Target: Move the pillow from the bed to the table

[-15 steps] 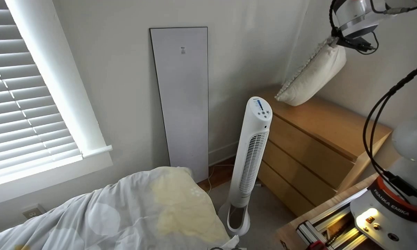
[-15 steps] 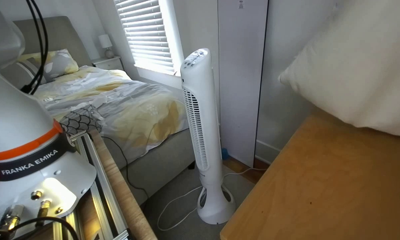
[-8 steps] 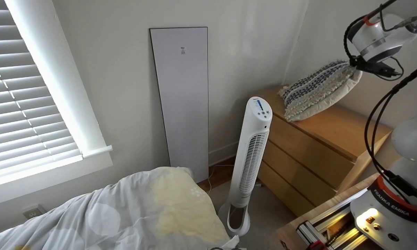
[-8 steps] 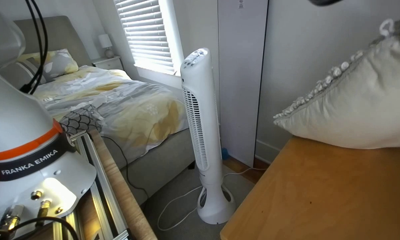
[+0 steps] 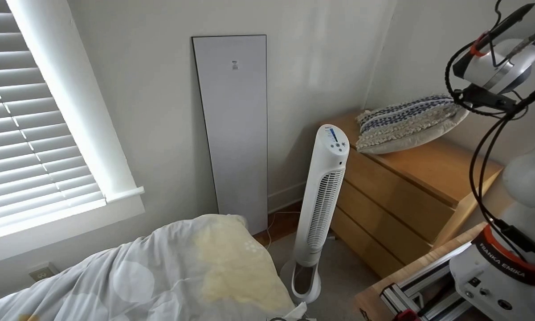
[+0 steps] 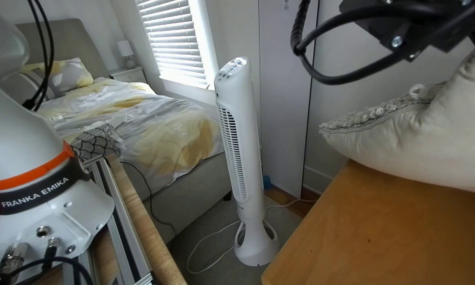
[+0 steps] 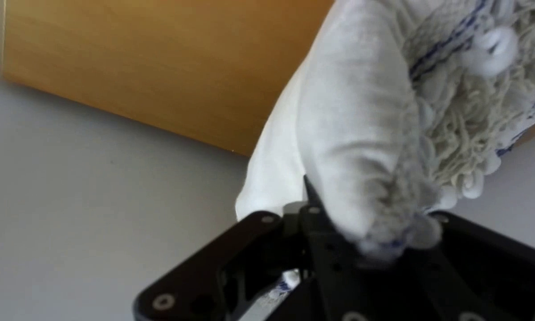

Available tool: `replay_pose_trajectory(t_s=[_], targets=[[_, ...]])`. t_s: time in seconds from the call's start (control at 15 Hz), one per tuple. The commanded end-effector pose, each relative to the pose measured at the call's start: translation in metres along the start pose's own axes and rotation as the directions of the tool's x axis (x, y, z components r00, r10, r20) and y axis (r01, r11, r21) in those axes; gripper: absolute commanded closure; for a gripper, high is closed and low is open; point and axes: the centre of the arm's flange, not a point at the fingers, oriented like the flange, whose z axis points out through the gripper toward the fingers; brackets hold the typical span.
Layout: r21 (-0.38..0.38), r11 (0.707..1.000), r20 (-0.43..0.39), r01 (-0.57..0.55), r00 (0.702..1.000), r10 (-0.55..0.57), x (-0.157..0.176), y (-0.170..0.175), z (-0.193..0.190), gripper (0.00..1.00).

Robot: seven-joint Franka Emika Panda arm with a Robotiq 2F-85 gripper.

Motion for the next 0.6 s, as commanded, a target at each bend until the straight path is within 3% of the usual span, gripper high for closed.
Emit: replay_pose_trajectory(t_s=[0.0, 0.2, 0.53], targets=[[0.005, 1.000, 0.081, 0.002, 0.997, -0.002, 0.001, -0.022, -0.023, 0.96], [-0.005, 0.998, 0.142, 0.062, 0.988, -0.061, -0.011, -0.027, -0.019, 0.96], [-0.045, 0.989, 0.178, 0.143, 0.975, -0.133, -0.027, -0.023, -0.006, 0.96]])
